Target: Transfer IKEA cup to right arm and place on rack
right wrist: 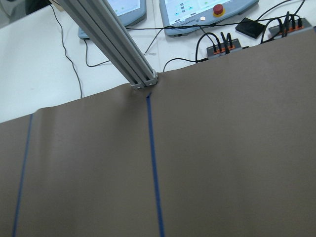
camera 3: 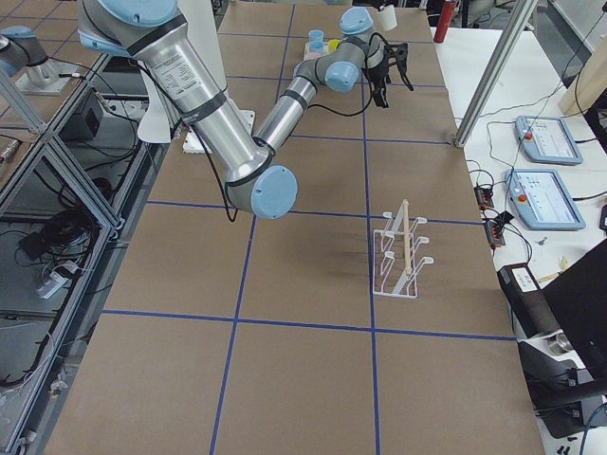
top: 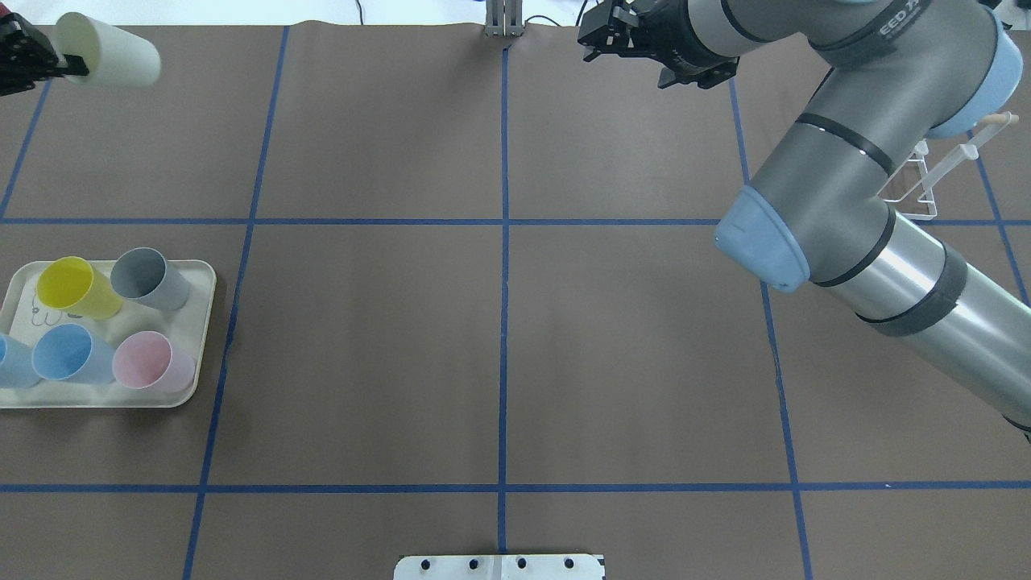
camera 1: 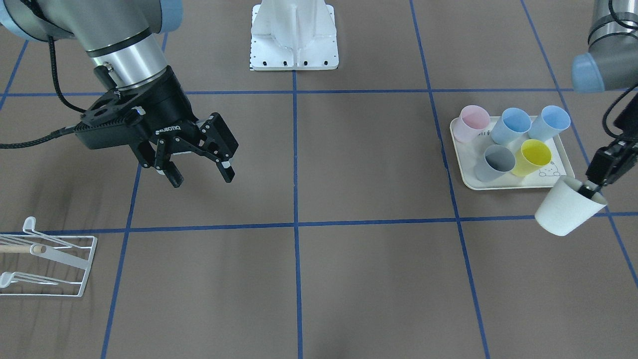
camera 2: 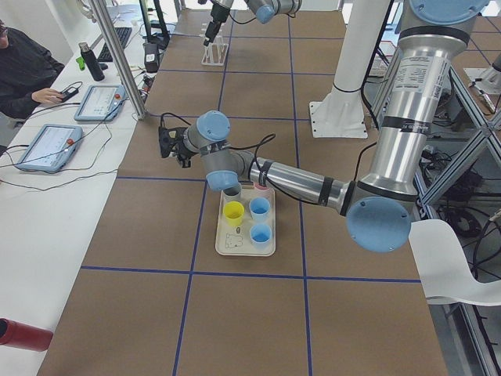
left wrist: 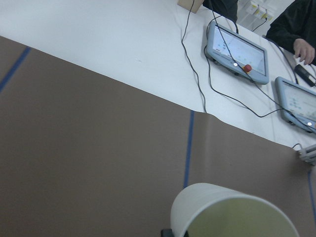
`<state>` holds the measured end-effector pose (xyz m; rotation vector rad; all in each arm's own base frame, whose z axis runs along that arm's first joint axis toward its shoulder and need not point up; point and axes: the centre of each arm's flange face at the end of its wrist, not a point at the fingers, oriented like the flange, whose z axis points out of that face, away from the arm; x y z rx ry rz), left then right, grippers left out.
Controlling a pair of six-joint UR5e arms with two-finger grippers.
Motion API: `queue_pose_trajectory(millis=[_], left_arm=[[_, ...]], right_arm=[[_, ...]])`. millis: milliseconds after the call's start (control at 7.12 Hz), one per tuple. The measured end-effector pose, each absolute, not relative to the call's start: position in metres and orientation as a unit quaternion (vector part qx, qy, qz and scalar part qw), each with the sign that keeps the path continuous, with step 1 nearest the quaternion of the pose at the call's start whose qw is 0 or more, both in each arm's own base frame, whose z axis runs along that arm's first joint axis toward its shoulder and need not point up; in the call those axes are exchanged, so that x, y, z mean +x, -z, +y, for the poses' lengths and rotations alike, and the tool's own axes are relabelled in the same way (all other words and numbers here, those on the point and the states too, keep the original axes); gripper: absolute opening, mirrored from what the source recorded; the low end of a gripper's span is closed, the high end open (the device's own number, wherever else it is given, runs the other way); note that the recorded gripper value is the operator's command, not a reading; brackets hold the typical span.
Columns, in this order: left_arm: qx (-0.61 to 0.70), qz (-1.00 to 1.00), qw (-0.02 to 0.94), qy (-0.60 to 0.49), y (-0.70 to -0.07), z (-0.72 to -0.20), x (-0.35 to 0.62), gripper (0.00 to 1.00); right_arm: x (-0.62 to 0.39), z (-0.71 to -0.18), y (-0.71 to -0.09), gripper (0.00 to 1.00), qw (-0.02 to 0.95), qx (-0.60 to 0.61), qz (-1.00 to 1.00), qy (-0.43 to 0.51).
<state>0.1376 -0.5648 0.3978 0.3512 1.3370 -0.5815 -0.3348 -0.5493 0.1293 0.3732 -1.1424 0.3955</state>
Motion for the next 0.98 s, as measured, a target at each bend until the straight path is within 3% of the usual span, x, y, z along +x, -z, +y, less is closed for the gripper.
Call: queue_pose_trajectory(millis=[421,983], left_arm=[[0.071,0.707,0.632,0.31,-0.305,-0.539,0.258,0.0],[-0.012,0.851,0.413,0.326,-0.328,-0.504,0.3,0.0]], right_arm=[[-0.363,-0.529,-0.11,1.0,0.719,0.159,-0.628,-0.25],[-0.39,-0.524,-0.12,1.0,0.595,0.134,-0.737,-0.292]])
